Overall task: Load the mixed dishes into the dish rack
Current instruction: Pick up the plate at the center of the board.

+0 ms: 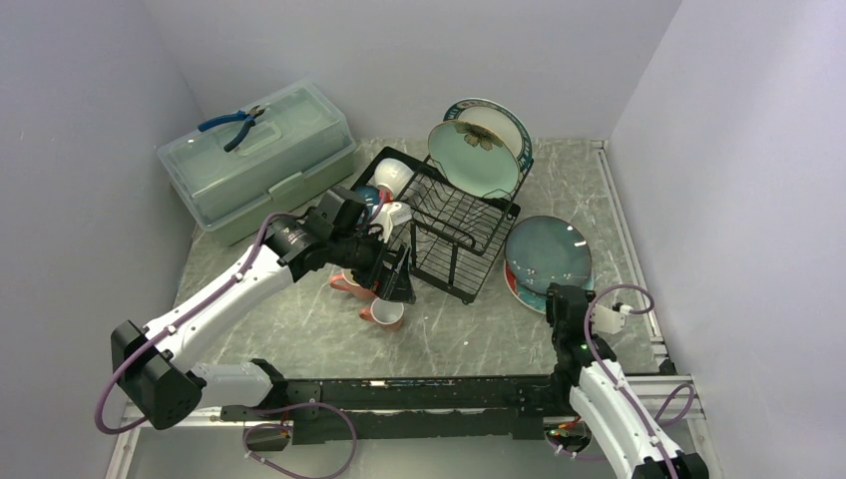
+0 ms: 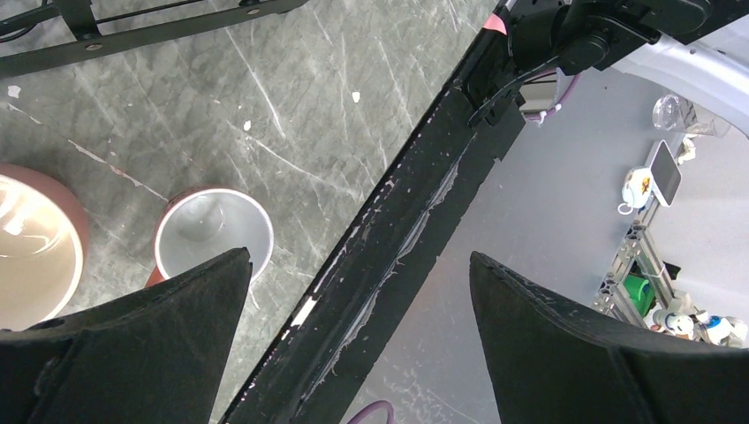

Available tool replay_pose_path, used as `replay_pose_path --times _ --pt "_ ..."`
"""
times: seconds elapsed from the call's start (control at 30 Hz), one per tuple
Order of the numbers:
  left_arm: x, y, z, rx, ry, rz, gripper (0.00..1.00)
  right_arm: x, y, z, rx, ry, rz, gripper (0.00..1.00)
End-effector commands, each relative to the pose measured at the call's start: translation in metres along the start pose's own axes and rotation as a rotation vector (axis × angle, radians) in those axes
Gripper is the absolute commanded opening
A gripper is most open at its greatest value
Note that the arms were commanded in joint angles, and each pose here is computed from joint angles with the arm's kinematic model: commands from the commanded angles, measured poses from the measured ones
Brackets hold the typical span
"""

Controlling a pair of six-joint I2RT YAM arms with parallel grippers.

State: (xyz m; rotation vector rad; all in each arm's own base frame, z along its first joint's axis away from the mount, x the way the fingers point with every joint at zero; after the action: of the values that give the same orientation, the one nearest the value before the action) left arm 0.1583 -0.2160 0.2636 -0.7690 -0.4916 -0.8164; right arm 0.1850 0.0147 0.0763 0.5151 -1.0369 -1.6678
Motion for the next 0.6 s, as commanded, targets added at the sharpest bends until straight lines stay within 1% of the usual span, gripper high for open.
replay_pose_path --times 0.0,0.23,0.37,0.43,0.5,0.57 --pt "0.0041 -0.0009 0.0008 -0.003 -0.016 -0.033 1.00 0.0050 -0.0422 -0.0108 -0.063 -0.040 0.001 0.39" --pt "0.0044 -0.0006 0.0007 0.000 -0.016 -0.032 0.99 0.0052 -0.0438 -0.0131 -0.056 -0.047 0.018 0.39" --pt "0.0041 -0.0002 0.0003 0.002 -0.011 -0.029 0.99 0.0034 -0.0468 -0.0144 -0.063 -0.037 0.019 0.31" --pt "0.0043 0.0001 0.0001 0.003 -0.011 -0.029 0.99 0.0036 -0.0476 -0.0151 -0.066 -0.040 0.023 0.24" --pt "0.0041 0.0004 -0.0002 0.004 -0.008 -0.027 0.99 0.0032 -0.0473 -0.0154 -0.062 -0.038 0.024 0.19" --pt "0.0039 0.0004 -0.0002 0.005 -0.007 -0.026 0.99 0.0028 -0.0459 -0.0154 -0.051 -0.035 0.027 0.13"
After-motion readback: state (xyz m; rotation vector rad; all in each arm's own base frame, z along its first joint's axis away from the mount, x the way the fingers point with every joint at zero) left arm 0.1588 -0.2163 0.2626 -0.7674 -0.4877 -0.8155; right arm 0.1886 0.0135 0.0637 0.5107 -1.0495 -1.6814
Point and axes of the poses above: each gripper's point midway between its finger pads, its own z axis back along the fingers, its own y axis along the line the jaws close on, x = y × z, the point moved 7 cm from there along z, back along the fingers, and after that the axes turned 12 degrees about -z, right-handed, at the moved point
